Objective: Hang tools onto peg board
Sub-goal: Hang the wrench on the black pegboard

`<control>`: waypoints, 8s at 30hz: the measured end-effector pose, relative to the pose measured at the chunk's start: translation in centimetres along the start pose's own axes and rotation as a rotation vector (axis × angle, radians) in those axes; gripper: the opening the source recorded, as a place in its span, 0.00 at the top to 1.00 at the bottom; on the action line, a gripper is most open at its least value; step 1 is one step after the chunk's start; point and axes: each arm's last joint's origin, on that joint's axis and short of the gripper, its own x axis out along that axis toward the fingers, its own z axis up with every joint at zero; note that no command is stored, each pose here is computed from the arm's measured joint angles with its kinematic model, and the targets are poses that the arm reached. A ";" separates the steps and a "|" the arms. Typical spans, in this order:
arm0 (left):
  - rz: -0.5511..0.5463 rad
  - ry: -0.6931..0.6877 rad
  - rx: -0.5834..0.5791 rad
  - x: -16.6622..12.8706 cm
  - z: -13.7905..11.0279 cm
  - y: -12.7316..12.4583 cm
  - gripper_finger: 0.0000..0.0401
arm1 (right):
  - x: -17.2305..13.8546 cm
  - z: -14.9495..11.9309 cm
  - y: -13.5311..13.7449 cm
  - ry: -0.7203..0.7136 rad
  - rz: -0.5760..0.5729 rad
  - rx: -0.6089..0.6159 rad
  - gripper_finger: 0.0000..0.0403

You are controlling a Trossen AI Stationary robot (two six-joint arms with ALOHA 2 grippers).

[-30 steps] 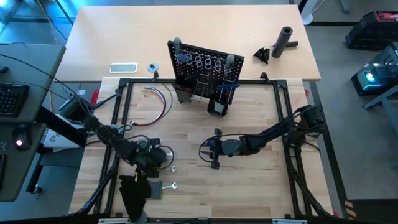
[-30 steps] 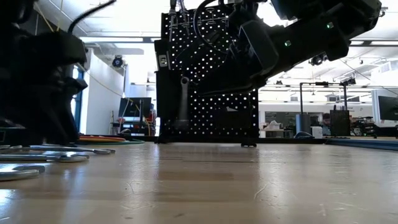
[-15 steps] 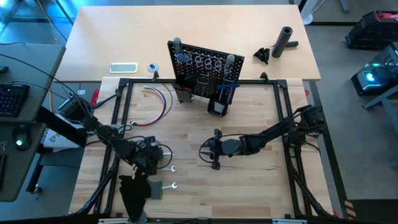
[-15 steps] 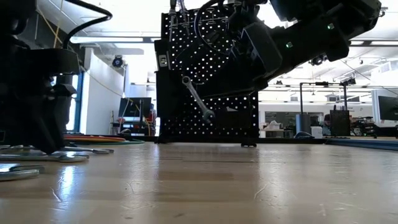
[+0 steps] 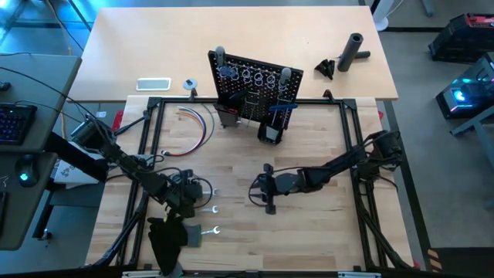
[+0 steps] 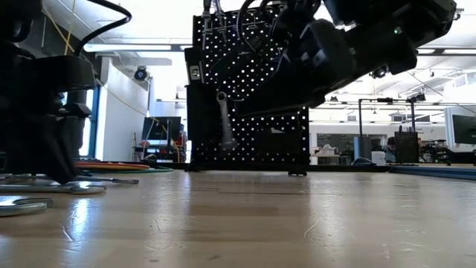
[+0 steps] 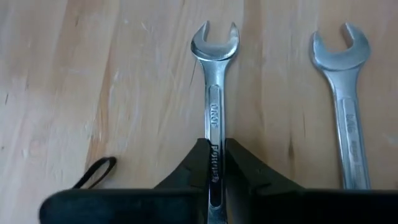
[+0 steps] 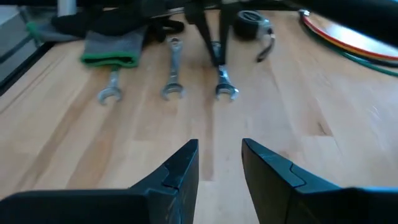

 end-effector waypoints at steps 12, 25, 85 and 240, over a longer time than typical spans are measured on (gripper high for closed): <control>-0.055 -0.125 0.010 0.4 2.1 0.2 0.98 | -0.4 0.5 1.9 -0.069 0.052 -0.184 0.71; -0.106 -0.107 0.026 0.8 4.0 1.5 0.99 | -0.4 0.6 1.7 -0.086 0.035 -0.256 0.71; -0.135 -0.118 0.049 2.2 4.2 0.9 1.00 | 11.9 1.2 -0.5 0.326 -0.001 -0.110 0.72; -0.228 -0.043 0.107 -1.5 11.0 2.9 1.00 | 8.1 5.7 -1.6 0.331 0.020 -0.063 0.71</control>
